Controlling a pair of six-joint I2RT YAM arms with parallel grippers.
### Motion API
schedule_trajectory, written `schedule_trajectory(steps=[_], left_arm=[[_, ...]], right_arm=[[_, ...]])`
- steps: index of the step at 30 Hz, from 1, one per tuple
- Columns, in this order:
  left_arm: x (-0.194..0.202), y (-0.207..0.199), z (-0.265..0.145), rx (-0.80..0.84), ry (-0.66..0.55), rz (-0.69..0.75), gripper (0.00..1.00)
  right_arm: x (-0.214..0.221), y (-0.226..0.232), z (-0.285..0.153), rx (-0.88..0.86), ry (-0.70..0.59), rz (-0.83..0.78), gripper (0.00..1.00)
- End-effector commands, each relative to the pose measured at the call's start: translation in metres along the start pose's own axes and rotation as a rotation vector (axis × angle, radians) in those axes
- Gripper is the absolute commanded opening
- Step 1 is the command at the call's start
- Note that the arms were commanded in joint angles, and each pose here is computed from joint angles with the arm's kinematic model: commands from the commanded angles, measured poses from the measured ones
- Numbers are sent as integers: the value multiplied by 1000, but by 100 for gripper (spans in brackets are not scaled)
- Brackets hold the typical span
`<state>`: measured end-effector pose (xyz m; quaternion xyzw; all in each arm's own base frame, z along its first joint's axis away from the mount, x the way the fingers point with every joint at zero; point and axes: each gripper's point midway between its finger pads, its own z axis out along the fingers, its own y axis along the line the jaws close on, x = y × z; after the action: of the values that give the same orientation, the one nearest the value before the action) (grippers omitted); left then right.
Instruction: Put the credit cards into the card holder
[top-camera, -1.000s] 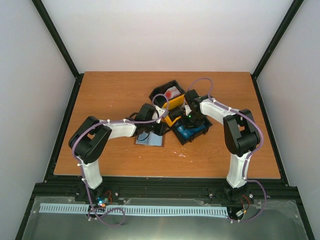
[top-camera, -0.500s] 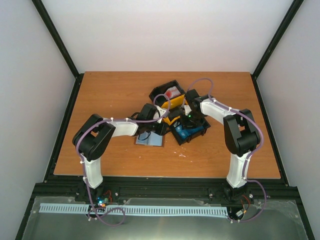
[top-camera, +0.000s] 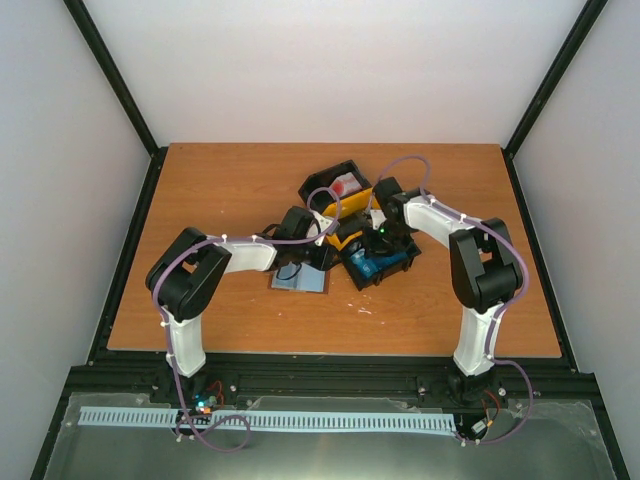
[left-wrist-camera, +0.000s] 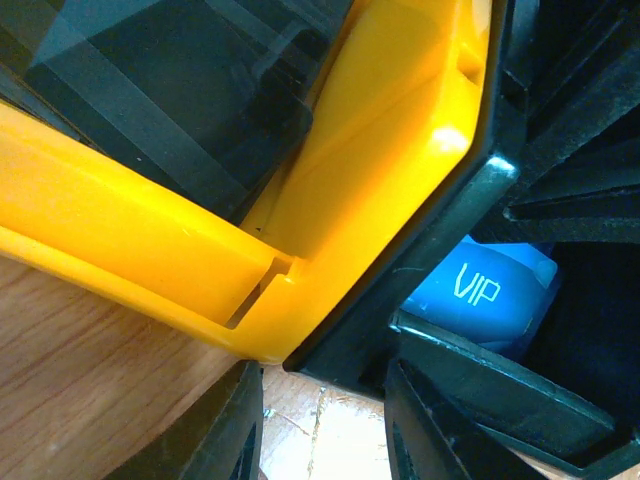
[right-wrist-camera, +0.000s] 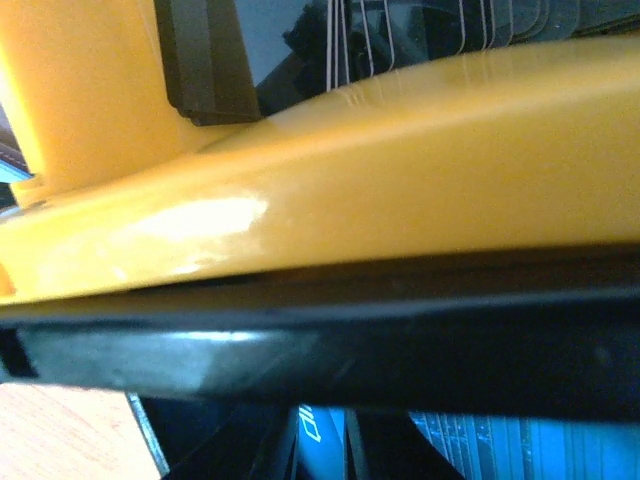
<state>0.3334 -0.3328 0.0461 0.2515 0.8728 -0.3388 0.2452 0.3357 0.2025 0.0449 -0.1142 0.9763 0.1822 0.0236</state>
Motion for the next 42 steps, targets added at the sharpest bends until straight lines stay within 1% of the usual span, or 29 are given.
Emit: schedule_trajectory(steps=[1,12,19,25,29,32,33,40,42], left_arm=[[-17,-5,9,16,-36,47,34],[-17,-2,11,8,-32,45,34],[-18,-2,12,5,-32,45,34],[-19,-1,12,-3,-32,45,34],[-19,0,12,-6,-31,46,34],[-19,0,12,-8,-31,47,34],[-20,0,11,-9,-32,48,34],[-22,-2,9,-10,-33,57,34],[-23,-2,9,-11,-33,58,34]], right_arm=[[20,34,-8,-147,69,-16,14],[37,28,-7,-125,128,15,17],[43,36,-10,-172,144,-9,17],[43,23,-5,-97,141,-33,21],[40,23,-4,-90,127,-45,26],[35,22,-3,-66,108,-52,27],[32,21,-2,-54,100,-55,25],[7,16,-10,6,-5,-55,8],[4,16,-14,14,-20,-61,5]])
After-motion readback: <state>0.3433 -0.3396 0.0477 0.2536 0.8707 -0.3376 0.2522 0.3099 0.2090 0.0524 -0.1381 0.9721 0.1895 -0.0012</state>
